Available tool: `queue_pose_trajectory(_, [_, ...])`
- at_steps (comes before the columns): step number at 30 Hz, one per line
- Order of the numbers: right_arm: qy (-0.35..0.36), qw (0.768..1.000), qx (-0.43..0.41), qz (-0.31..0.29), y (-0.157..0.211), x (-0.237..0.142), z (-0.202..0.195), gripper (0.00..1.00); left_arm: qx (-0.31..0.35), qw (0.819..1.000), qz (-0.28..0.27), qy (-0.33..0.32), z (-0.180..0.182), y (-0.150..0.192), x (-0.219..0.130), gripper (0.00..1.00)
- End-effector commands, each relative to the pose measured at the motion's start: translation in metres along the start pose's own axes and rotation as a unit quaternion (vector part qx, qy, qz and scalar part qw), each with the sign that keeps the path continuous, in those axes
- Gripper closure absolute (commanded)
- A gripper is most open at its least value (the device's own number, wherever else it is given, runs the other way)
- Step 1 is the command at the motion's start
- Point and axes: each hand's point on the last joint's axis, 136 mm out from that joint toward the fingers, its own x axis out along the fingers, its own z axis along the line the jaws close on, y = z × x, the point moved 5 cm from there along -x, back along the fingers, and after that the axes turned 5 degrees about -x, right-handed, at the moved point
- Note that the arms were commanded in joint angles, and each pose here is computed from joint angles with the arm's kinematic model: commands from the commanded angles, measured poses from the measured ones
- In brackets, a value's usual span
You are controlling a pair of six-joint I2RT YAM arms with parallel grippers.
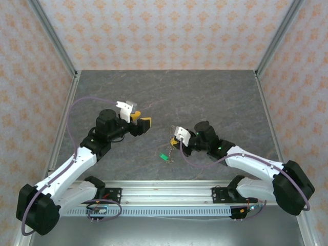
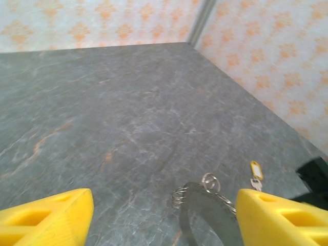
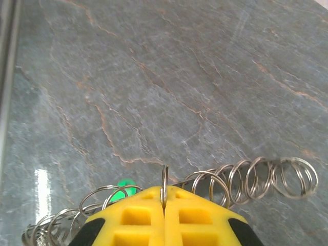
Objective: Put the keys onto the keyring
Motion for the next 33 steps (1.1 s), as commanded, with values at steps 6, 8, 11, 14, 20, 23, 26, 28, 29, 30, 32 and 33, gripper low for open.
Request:
queue_pose_trajectory(6, [-0.024, 0.998, 0.002, -0.054, -0.026, -0.009, -0.002, 1.0, 0.119, 0.975, 0.097, 0.158, -0.051, 0.028, 0.02, 0.44])
queue_pose_trajectory(8, [-0.025, 0.999, -0.003, -0.045, -0.021, -0.008, -0.001, 1.0, 0.147, 0.966, 0.109, 0.185, -0.06, 0.038, 0.022, 0.48])
queue_pose_trajectory(11, [-0.032, 0.999, -0.004, -0.043, -0.017, -0.009, 0.0, 1.0, 0.155, 0.957, 0.125, 0.213, -0.066, 0.047, 0.025, 0.49])
queue_pose_trajectory(14, [-0.04, 0.998, -0.017, -0.045, -0.015, -0.009, 0.002, 1.0, 0.159, 0.95, 0.141, 0.227, -0.068, 0.051, 0.028, 0.51])
queue_pose_trajectory(20, [-0.06, 0.997, -0.02, -0.05, -0.014, -0.009, 0.0, 1.0, 0.165, 0.943, 0.155, 0.243, -0.066, 0.059, 0.038, 0.55])
queue_pose_trajectory(23, [-0.074, 0.996, -0.023, -0.051, -0.011, -0.01, -0.001, 1.0, 0.175, 0.935, 0.176, 0.255, -0.066, 0.065, 0.038, 0.55])
queue_pose_trajectory(26, [-0.086, 0.995, -0.044, -0.038, -0.01, -0.011, 0.001, 1.0, 0.206, 0.923, 0.188, 0.265, -0.067, 0.072, 0.035, 0.55])
queue_pose_trajectory(28, [-0.092, 0.994, -0.054, -0.029, -0.01, -0.011, 0.001, 1.0, 0.215, 0.923, 0.181, 0.264, -0.068, 0.07, 0.037, 0.55])
queue_pose_trajectory(29, [-0.091, 0.994, -0.057, -0.026, -0.009, -0.01, 0.0, 1.0, 0.215, 0.922, 0.18, 0.266, -0.068, 0.07, 0.038, 0.55])
queue_pose_trajectory(30, [-0.092, 0.994, -0.059, -0.024, -0.009, -0.01, 0.0, 1.0, 0.214, 0.921, 0.183, 0.268, -0.068, 0.07, 0.04, 0.56])
queue_pose_trajectory(32, [-0.093, 0.993, -0.063, -0.022, -0.01, -0.009, -0.002, 1.0, 0.215, 0.916, 0.192, 0.278, -0.069, 0.073, 0.042, 0.61])
queue_pose_trajectory(33, [-0.094, 0.993, -0.064, -0.022, -0.011, -0.008, -0.002, 1.0, 0.214, 0.913, 0.197, 0.284, -0.069, 0.075, 0.043, 0.61])
